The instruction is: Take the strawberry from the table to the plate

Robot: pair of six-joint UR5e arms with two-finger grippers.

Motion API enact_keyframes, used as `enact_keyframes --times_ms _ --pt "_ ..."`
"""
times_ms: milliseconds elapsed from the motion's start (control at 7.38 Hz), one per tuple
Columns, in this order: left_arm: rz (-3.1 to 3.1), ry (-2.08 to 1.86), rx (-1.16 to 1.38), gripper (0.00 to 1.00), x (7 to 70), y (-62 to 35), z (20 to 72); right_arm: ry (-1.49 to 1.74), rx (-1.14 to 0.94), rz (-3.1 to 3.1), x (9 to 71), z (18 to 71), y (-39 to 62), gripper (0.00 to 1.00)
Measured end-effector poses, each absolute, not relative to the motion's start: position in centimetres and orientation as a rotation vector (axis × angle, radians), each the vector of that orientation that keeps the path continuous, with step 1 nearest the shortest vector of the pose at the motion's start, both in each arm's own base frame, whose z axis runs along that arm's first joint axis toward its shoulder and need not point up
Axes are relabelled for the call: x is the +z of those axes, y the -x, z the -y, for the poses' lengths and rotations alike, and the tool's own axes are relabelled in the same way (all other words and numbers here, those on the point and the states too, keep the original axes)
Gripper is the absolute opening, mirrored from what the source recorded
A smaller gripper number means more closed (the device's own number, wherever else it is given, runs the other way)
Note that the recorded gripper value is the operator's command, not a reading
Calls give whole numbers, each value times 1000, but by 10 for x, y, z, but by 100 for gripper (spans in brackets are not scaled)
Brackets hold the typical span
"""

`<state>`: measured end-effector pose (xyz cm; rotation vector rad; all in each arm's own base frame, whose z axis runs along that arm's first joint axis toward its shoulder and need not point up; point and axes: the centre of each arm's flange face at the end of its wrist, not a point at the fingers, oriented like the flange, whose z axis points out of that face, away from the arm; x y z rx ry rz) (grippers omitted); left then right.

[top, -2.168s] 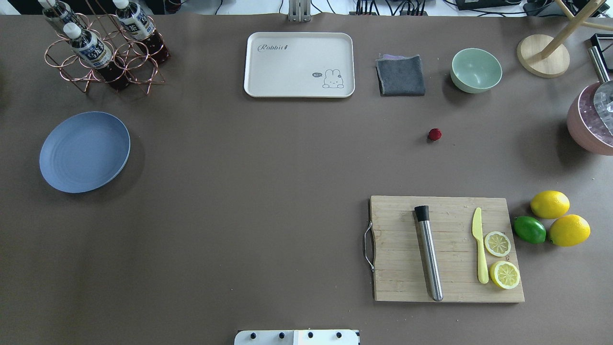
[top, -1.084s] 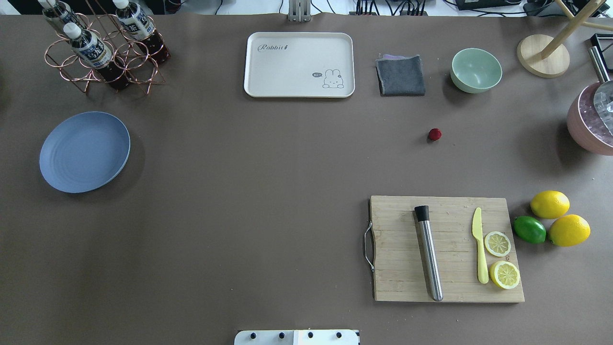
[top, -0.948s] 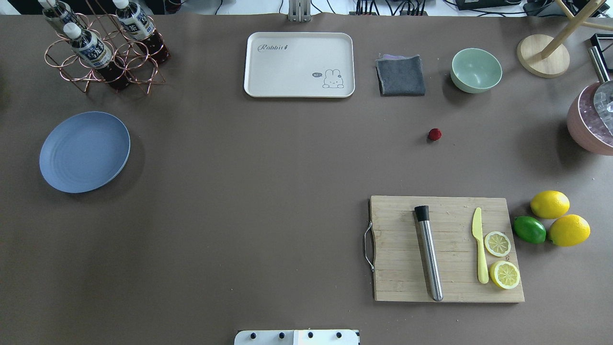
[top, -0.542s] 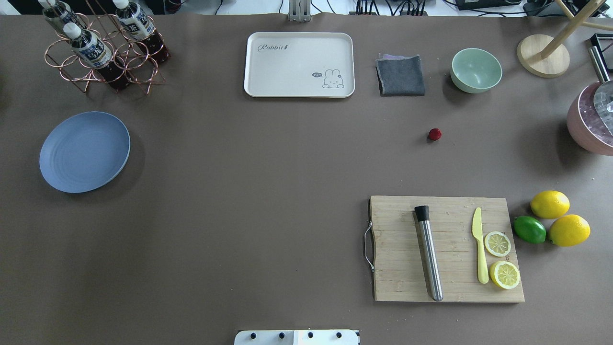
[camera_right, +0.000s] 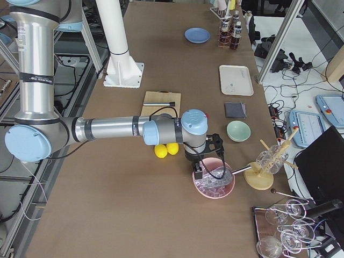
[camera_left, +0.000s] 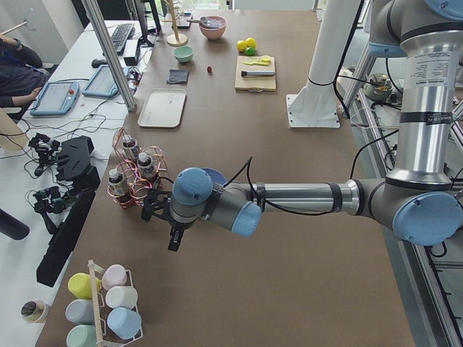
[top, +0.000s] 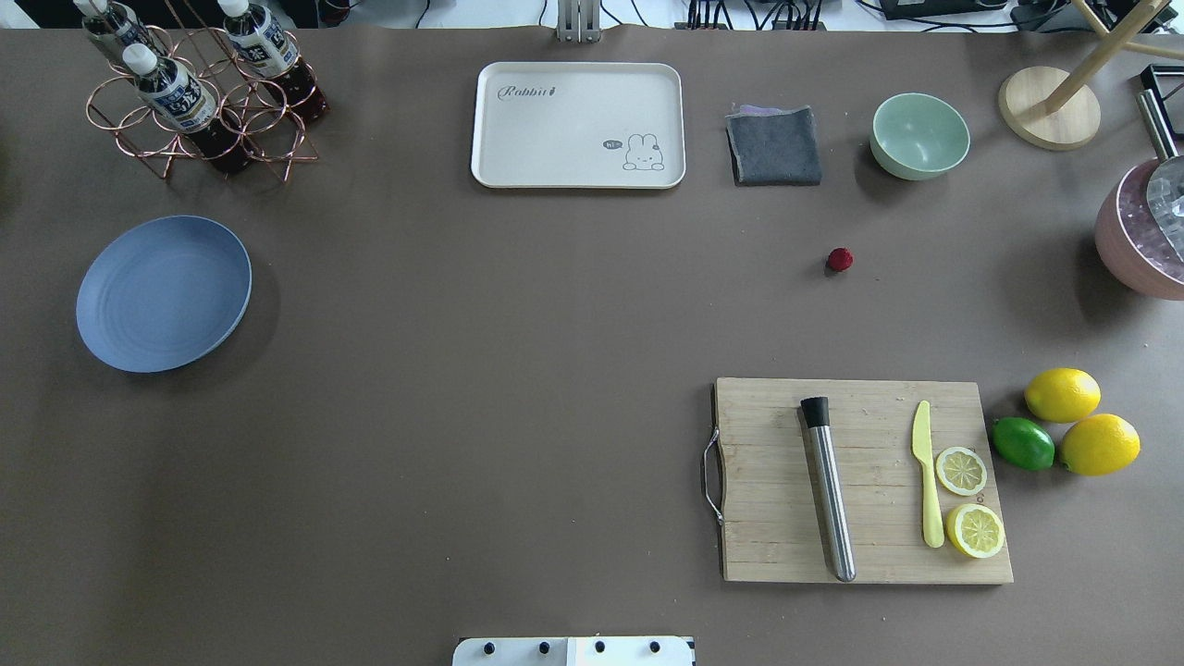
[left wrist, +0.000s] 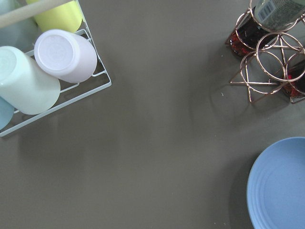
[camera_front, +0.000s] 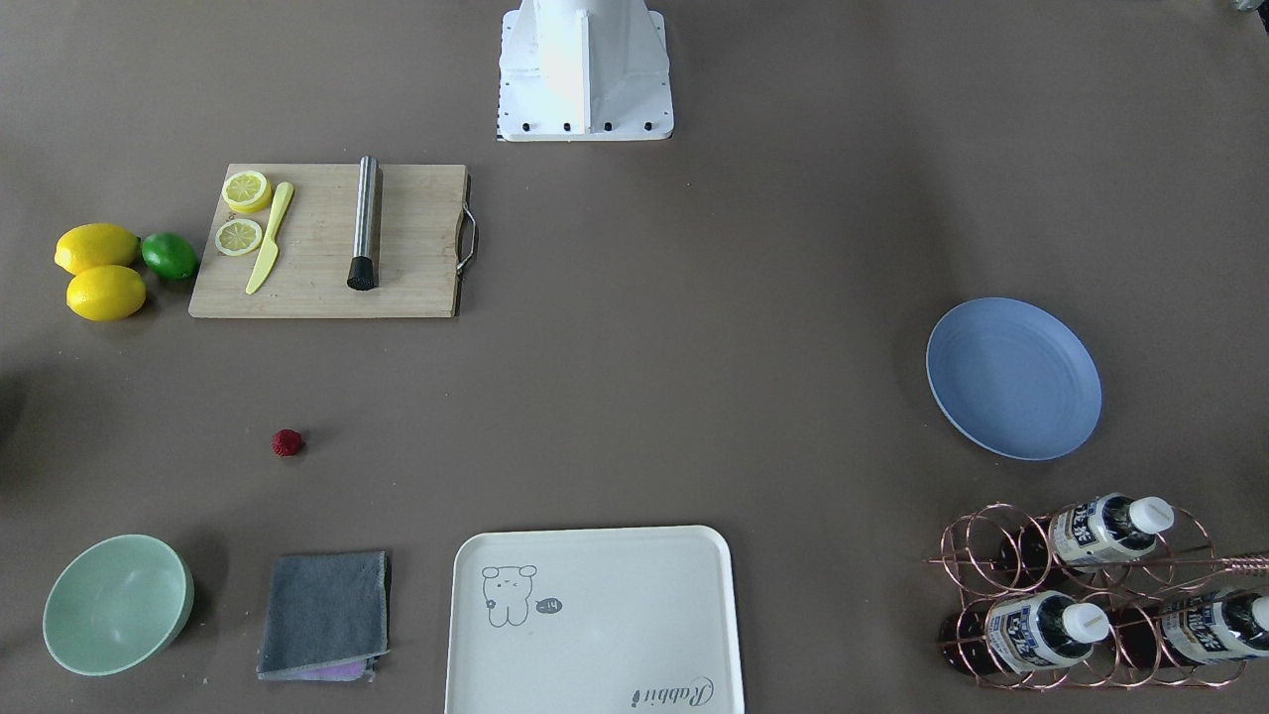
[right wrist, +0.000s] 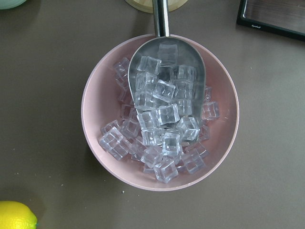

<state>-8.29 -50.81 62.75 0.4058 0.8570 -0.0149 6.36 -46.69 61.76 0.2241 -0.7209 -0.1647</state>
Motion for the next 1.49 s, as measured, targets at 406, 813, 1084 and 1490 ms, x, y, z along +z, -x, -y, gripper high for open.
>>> enact_keyframes --times_ms 406,813,1084,1490 --pt "-855 -547 73 98 605 56 548 -276 -161 739 637 468 -62 100" --pt "-855 -492 121 97 589 -45 571 -263 -54 819 620 474 -54 100" --pt "-890 -379 41 90 599 -89 569 -255 -13 864 606 475 -51 100" --pt "-927 -250 29 73 615 -147 556 -261 -11 871 600 474 -51 100"
